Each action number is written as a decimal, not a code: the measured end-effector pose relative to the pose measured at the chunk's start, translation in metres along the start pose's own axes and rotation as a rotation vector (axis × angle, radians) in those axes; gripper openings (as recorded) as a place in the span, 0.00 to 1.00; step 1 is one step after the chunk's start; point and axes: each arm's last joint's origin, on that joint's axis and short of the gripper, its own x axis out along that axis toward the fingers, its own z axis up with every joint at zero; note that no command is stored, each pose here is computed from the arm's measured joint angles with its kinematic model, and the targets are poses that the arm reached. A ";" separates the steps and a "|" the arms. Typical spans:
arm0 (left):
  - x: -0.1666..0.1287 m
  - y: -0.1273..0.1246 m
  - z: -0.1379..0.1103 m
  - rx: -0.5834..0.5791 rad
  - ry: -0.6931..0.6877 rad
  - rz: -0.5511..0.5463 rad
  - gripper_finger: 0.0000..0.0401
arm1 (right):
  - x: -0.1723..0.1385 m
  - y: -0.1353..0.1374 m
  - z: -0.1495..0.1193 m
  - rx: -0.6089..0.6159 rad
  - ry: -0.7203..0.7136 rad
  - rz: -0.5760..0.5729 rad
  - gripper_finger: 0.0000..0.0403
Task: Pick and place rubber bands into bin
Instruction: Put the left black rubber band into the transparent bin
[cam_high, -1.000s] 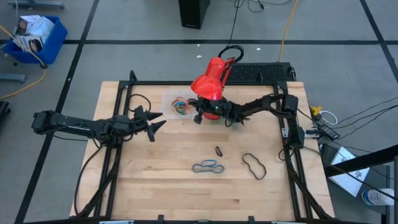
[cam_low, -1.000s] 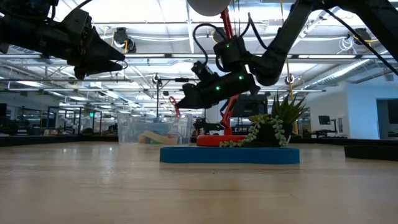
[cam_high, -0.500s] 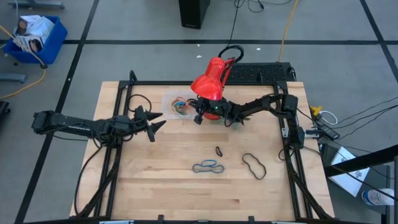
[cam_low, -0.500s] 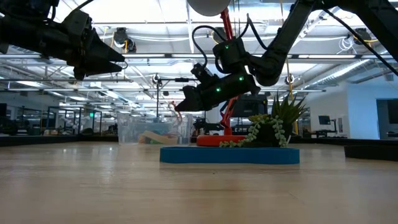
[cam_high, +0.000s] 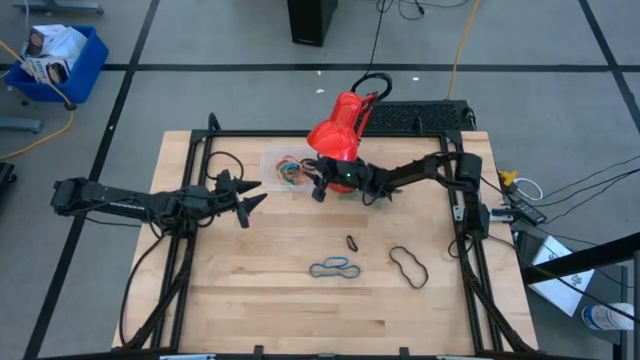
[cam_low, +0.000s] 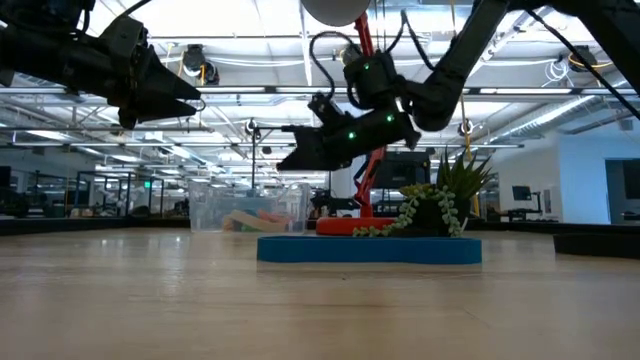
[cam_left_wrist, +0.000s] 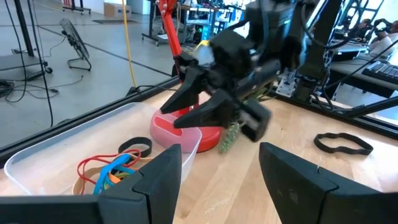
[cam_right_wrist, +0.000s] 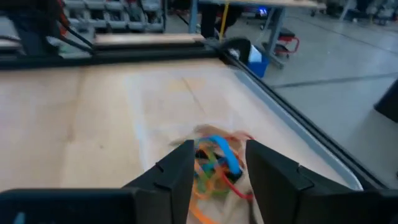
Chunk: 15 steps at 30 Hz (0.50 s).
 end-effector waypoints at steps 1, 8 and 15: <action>0.000 0.000 0.000 0.000 0.000 0.000 0.56 | -0.004 0.003 0.003 -0.007 -0.009 0.008 0.35; 0.000 0.000 0.000 -0.003 0.002 -0.005 0.56 | -0.049 0.033 0.010 -0.205 0.083 0.113 0.36; 0.000 0.000 0.000 -0.004 0.002 -0.006 0.56 | -0.113 0.060 -0.004 -0.291 0.234 0.250 0.36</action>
